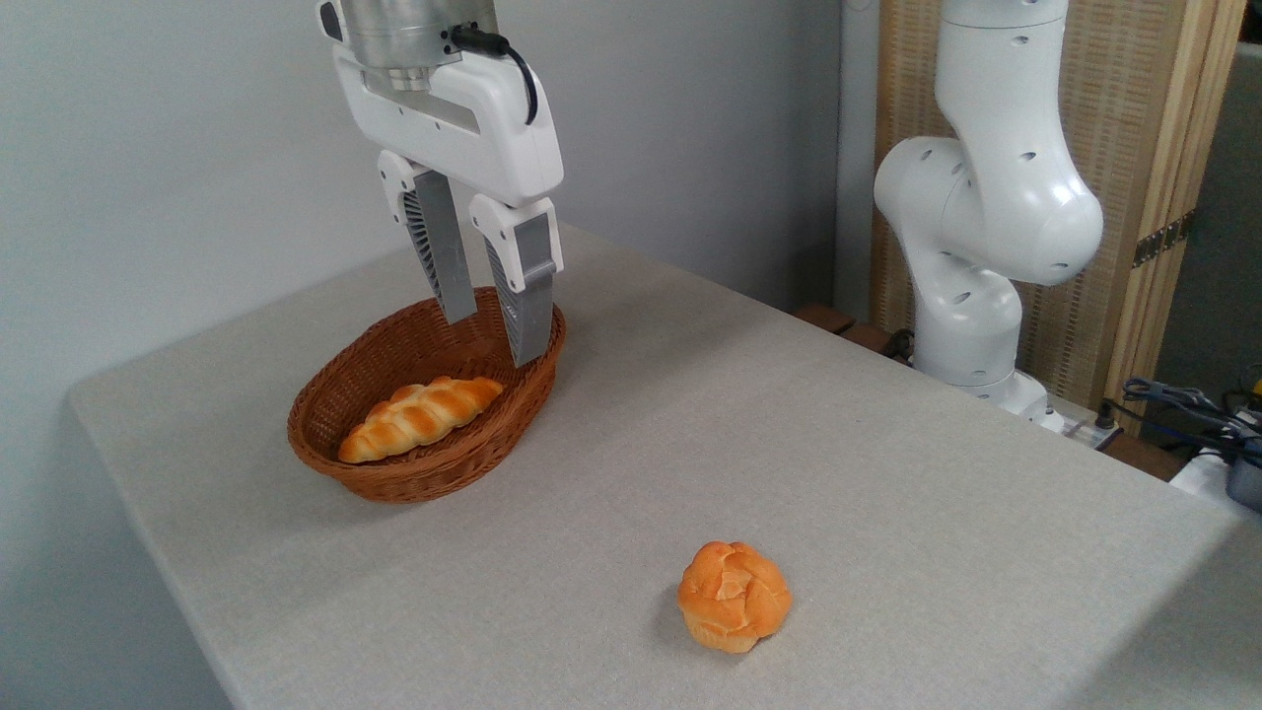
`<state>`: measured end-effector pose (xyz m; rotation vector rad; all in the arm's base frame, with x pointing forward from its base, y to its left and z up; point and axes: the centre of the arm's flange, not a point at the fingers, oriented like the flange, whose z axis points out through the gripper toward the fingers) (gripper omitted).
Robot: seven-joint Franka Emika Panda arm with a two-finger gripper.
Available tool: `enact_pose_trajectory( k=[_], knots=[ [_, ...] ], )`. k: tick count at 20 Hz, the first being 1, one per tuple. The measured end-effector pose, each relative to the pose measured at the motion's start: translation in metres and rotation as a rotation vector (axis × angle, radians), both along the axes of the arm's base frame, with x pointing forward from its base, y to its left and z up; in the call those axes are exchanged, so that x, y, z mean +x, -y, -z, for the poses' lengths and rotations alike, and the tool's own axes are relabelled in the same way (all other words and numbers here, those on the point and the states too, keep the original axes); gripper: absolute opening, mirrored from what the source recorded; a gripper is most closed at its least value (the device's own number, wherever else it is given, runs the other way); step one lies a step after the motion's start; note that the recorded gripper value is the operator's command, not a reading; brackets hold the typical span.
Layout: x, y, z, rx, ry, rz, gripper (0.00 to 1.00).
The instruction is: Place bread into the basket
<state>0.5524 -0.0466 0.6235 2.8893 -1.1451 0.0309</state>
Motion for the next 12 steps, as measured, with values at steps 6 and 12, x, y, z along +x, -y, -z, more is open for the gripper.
enact_pose_trajectory(
  k=[6,12],
  knots=[
    [-0.0003,0.0041,0.0004,0.0,-0.001,0.007,1.0],
    [-0.0003,0.0043,0.0005,0.0,-0.001,0.008,1.0]
  ],
)
